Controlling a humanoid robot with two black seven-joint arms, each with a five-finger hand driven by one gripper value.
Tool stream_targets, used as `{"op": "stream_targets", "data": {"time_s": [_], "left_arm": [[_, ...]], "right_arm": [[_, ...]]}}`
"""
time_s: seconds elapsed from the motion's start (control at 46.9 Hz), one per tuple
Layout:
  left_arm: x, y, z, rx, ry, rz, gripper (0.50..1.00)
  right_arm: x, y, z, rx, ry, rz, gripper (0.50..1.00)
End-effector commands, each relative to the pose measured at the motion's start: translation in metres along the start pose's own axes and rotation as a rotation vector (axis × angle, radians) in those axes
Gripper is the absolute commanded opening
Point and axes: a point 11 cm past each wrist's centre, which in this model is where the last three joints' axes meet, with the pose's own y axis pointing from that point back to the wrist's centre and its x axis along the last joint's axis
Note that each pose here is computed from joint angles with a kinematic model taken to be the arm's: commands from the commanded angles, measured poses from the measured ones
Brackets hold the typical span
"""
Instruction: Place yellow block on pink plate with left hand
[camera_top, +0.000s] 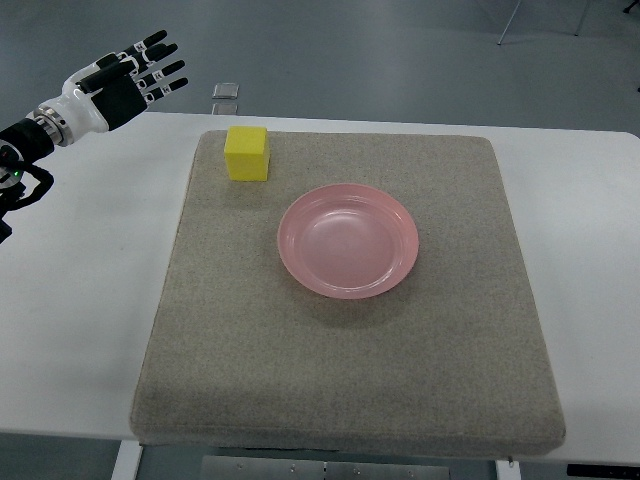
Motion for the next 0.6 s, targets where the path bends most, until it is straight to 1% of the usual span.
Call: {"op": "stream_targets", "data": {"time_s": [0.0, 0.384, 0.576], "left_arm": [[0.0005, 0.0003, -0.0005, 0.001, 0.001, 0.001, 0.994], [-0.0029, -0.0022, -0.004, 0.008, 0.001, -0.009, 0.996], [-0.0039, -0.0031, 0.0011, -0.01, -0.004, -0.009, 0.994]], "right_arm": [[0.0, 0.0, 0.0, 0.0, 0.0, 0.0, 0.924], [0.0, 0.0, 0.0, 0.0, 0.0, 0.0, 0.924], [0.0, 0.0, 0.0, 0.0, 0.0, 0.0, 0.924]]}}
